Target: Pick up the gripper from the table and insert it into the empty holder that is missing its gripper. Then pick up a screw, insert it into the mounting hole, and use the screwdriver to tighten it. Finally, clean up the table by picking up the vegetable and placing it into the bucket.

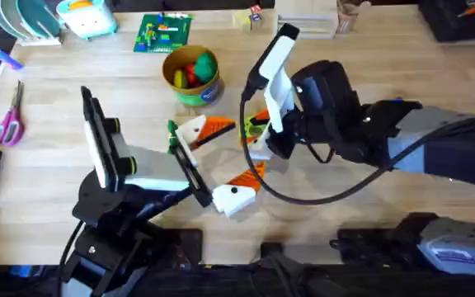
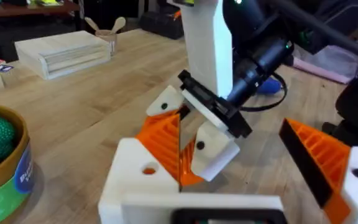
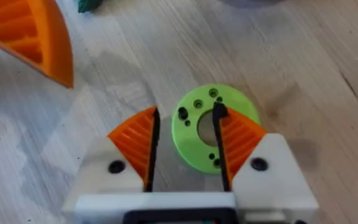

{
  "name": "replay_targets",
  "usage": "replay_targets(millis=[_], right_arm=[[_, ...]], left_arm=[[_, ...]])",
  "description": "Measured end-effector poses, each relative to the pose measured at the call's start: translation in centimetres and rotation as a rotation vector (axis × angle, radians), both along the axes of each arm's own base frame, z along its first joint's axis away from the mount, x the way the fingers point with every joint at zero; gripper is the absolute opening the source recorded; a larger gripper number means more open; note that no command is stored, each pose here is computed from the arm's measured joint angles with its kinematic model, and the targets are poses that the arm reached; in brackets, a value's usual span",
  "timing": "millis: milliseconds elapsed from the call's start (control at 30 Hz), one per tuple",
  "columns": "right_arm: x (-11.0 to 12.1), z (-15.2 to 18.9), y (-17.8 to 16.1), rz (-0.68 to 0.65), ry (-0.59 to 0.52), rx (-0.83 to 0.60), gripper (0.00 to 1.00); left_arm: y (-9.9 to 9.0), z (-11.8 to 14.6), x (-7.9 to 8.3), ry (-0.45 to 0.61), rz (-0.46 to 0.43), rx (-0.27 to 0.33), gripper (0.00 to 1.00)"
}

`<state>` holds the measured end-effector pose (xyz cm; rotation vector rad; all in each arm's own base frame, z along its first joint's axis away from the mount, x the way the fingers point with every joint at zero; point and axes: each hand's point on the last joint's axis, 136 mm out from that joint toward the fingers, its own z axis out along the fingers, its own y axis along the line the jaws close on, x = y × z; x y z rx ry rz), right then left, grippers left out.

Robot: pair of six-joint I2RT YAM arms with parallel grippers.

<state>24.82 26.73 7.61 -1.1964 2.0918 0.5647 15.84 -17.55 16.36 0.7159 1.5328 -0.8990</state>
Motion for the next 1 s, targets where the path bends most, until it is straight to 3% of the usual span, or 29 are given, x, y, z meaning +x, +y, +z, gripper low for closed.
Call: replay_targets(millis=[267,800,1000], right_arm=[[-0.7,-1.6,1.1,0.034,0.014,-0.022,0.464],[0.1,-1.7,1.2,0.015,-0.015,-0.024,0.418],[0.2,-2.6,1.3,0.016,0.000,-0.037,0.359]], left_arm=[[0.0,0.0,0.0,0.000,0.000,0.000,0.992],[0.0,0.0,0.0,0.000,0.000,0.000,0.993],[0.0,0.0,0.0,0.000,0.000,0.000,0.993]])
